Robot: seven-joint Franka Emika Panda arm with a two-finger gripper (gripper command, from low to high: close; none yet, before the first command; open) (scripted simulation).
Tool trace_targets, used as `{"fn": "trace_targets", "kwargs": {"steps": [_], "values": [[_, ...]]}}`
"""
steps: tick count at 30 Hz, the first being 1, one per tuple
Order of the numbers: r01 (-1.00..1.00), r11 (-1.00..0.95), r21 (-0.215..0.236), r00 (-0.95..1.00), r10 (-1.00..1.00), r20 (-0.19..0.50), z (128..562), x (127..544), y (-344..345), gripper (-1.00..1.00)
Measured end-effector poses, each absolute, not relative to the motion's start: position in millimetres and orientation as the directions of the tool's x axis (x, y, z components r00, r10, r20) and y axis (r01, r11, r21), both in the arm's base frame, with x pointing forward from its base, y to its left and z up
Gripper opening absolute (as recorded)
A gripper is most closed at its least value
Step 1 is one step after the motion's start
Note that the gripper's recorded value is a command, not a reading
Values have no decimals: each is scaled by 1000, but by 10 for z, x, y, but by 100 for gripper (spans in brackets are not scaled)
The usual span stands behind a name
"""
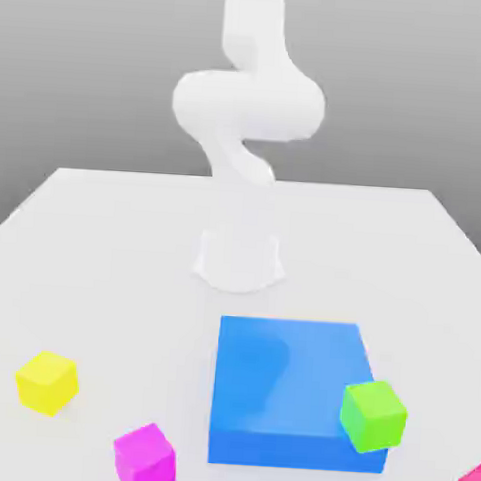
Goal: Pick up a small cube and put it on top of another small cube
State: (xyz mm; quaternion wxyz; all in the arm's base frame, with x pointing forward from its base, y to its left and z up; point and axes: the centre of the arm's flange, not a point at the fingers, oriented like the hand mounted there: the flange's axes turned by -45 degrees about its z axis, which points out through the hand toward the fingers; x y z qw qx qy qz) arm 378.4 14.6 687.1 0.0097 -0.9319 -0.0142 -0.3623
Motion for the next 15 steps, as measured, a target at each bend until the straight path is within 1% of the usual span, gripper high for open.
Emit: {"fn": "trace_targets", "kwargs": {"steps": [4, 8, 15], "values": [[106, -994, -5, 795, 82, 601, 6423, 4268, 437, 0], [175, -985, -2, 838, 147, 525, 5924, 4660, 770, 0], [293, -956, 1, 884, 271, 381, 4908, 5135, 1430, 0]]}}
